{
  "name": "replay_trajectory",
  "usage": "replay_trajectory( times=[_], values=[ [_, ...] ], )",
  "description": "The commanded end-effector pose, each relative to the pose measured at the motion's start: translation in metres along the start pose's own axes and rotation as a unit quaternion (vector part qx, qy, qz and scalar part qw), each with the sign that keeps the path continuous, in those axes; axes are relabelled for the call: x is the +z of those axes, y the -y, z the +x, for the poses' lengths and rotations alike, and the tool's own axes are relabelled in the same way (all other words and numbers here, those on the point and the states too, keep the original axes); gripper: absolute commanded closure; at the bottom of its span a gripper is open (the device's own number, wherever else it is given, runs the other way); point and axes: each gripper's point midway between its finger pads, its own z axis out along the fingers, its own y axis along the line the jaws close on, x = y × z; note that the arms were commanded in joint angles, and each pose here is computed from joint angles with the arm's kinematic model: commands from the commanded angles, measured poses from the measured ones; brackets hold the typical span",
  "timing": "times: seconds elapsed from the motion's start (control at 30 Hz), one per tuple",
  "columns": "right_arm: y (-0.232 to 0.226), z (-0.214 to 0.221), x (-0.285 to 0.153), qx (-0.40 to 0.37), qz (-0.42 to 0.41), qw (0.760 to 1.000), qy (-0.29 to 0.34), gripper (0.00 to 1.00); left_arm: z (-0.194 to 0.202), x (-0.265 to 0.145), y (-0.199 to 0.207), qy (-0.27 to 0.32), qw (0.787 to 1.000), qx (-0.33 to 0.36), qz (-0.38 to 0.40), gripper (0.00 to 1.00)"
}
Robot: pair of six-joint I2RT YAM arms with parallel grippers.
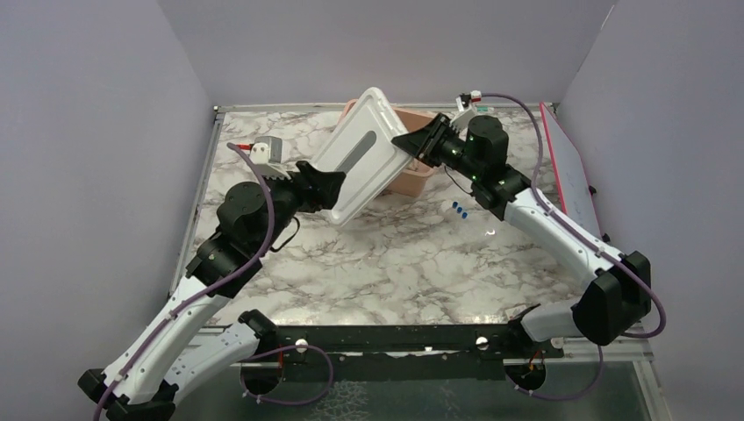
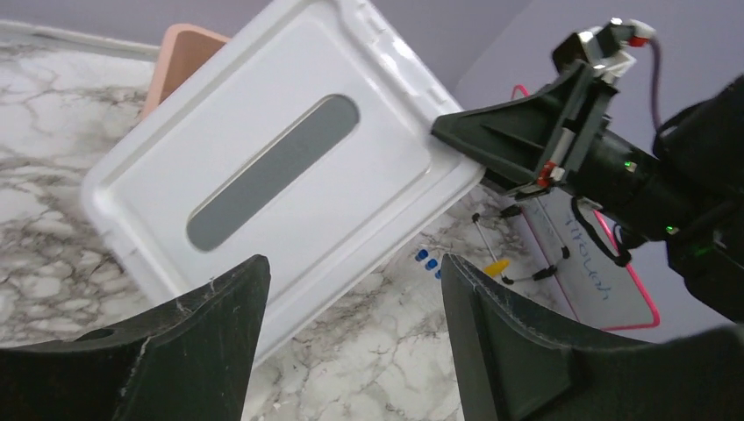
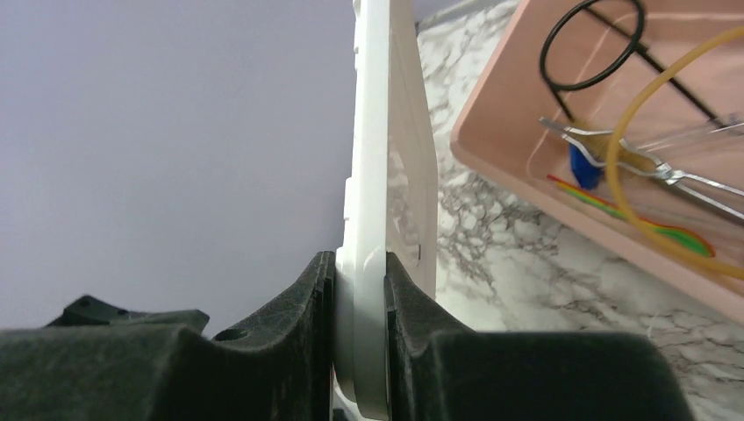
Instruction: Organize the chemistry lab equipment
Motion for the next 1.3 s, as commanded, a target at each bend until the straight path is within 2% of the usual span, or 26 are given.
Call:
replay_trajectory(
  times=[0.0, 0.1, 0.23, 0.4, 0.53, 0.77, 0.87, 1.03, 1.27],
  values=[
    [-0.021, -0.065, -0.024, -0.02, 0.027, 0.992, 0.124, 0.99, -0.002, -0.007, -0.026, 0.006, 0.995, -0.054, -0.085, 0.25],
    [-0.015, -0.094, -0.037, -0.028, 0.064, 0.983, 0.171, 0.99, -0.004, -0.003, -0.019, -0.001, 0.995, -0.061, -0.077, 0.25],
    [-0.025, -0.119, -0.049, -0.005, 0.057, 0.976, 0.211, 0.99, -0.004, 0.011, -0.021, -0.003, 0.994, -0.055, -0.091, 0.24],
    [-0.044, -0.145, -0.044, 0.019, 0.034, 0.969, 0.243, 0.99, -0.008, 0.036, -0.029, 0.003, 0.992, -0.035, -0.123, 0.21],
    [-0.037, -0.157, -0.027, 0.048, 0.034, 0.965, 0.257, 1.0, -0.013, 0.061, -0.039, 0.003, 0.989, -0.029, -0.145, 0.2],
    [-0.001, -0.156, 0.013, 0.113, 0.043, 0.959, 0.257, 0.99, -0.035, 0.109, -0.087, 0.009, 0.986, -0.078, -0.149, 0.21],
    [0.019, -0.149, 0.035, 0.131, 0.053, 0.959, 0.247, 0.99, -0.037, 0.131, -0.104, 0.012, 0.986, -0.076, -0.148, 0.21],
    [0.044, -0.141, 0.05, 0.145, 0.069, 0.956, 0.247, 0.99, -0.016, 0.166, -0.156, -0.018, 0.977, -0.082, -0.197, 0.21],
    [0.082, -0.13, 0.043, 0.148, 0.119, 0.944, 0.271, 0.99, 0.022, 0.197, -0.183, -0.082, 0.978, -0.095, -0.166, 0.21]
  ],
)
